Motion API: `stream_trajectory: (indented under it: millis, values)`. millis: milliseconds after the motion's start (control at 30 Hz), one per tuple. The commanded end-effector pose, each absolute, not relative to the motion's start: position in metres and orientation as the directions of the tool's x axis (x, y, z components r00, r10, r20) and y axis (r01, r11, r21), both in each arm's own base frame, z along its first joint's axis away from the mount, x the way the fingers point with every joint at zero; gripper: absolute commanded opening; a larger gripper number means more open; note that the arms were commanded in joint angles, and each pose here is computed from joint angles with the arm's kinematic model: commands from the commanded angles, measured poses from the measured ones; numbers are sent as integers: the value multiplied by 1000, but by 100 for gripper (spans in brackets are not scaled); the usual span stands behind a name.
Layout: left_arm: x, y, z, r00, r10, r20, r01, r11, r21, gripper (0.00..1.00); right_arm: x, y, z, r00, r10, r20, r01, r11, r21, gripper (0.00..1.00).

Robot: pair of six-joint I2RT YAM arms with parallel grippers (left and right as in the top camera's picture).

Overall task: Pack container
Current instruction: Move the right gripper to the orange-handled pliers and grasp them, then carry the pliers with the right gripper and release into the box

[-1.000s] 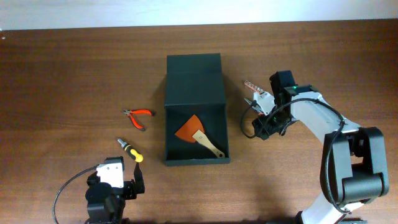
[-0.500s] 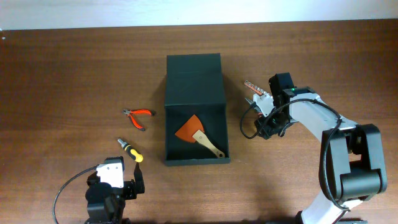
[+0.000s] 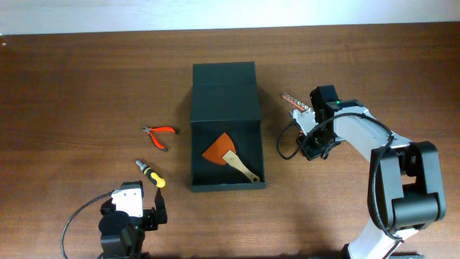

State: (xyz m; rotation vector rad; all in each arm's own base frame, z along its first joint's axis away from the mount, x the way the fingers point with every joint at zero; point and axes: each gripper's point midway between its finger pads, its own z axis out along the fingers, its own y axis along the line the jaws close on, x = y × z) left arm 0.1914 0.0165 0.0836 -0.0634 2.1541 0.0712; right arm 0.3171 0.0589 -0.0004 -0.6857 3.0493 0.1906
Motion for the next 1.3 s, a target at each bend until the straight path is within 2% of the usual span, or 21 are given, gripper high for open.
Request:
stream_trajectory:
  millis: [0,300,500,633,867,1000,1267]
  values:
    - [192,18,83,-546,-27,-837,-84,996,23,99,323,60,4,-916,-401,-27,-401,908,122,5]
    - [192,18,83,-546,-27,-837,-84,996,23,99,342,63,42,-915,-401,-51,-404,907,119,4]
    - [192,18,83,-546,-27,-837,-84,996,23,99,352,87,87,-896,-418,-148,-440,881,176,4]
    - [192,18,83,-546,-27,-837,-84,996,23,99,341,132,125,-819,-511,-259,-570,775,272,4]
    - [192,18,83,-546,-27,-837,-84,996,23,99,288,191,167,-643,-691,-332,-765,602,229,4]
    - [192,18,83,-546,-27,-837,-84,996,23,99,272,215,166,-557,-765,-324,-830,531,172,4]
    - [192,18,83,-546,-27,-837,-84,996,23,99,251,256,147,-458,-833,-310,-889,421,182,4]
